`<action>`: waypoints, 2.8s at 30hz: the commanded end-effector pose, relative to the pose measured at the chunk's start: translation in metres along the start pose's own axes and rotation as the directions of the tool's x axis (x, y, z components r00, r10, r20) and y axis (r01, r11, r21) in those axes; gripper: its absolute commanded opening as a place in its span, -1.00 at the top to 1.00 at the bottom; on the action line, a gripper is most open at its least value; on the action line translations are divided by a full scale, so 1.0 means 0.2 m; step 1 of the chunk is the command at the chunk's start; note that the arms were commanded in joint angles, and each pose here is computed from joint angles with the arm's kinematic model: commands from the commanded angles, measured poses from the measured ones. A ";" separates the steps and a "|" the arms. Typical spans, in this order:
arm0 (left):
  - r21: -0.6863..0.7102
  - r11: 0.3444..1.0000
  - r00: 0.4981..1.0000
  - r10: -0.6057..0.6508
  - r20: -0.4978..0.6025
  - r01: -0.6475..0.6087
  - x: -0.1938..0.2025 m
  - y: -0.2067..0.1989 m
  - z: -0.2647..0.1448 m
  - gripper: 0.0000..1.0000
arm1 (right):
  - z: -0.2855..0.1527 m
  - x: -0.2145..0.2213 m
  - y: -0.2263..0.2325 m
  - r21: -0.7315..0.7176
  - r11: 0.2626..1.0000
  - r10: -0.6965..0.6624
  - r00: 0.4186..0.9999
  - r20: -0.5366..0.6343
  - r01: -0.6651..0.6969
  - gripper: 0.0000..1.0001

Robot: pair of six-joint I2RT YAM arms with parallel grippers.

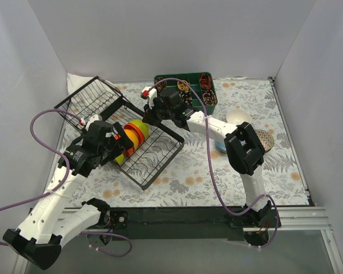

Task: Unload the bowls from the dish rack

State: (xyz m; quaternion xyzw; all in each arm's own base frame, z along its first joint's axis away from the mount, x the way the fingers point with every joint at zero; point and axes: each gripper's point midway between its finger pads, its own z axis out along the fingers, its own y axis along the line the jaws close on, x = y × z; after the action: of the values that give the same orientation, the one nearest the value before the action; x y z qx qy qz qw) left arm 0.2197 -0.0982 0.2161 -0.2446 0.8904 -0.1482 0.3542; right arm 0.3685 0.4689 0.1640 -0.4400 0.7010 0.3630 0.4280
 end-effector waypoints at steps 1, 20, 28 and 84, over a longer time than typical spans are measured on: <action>0.009 1.000 0.999 -0.006 0.045 0.005 -0.04 0.00 -0.03 -0.96 | -0.05 -0.08 0.01 0.025 1.000 -0.009 0.999 0.045 0.008 0.59; 0.008 1.000 1.000 -0.012 0.021 0.012 0.00 0.04 -0.06 -0.96 | 0.06 0.14 -0.02 -0.012 0.998 0.060 0.998 -0.031 -0.060 -0.62; 0.005 1.000 1.000 -0.018 0.017 0.018 0.00 0.05 -0.08 -0.96 | 0.12 0.19 -0.03 -0.029 0.997 0.068 0.997 -0.046 -0.069 -0.68; 0.070 0.998 1.000 -0.005 -0.016 0.006 0.04 0.00 -0.08 -0.96 | 0.25 0.19 -0.03 -0.156 0.987 -0.046 0.999 -0.021 0.042 -0.69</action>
State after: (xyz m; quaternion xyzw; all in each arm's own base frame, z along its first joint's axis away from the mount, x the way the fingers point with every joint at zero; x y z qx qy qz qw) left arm 0.2056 -0.1000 0.2215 -0.2400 0.8877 -0.1741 0.3522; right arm 0.3760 0.4932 0.1160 -0.4871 0.6708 0.3984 0.3924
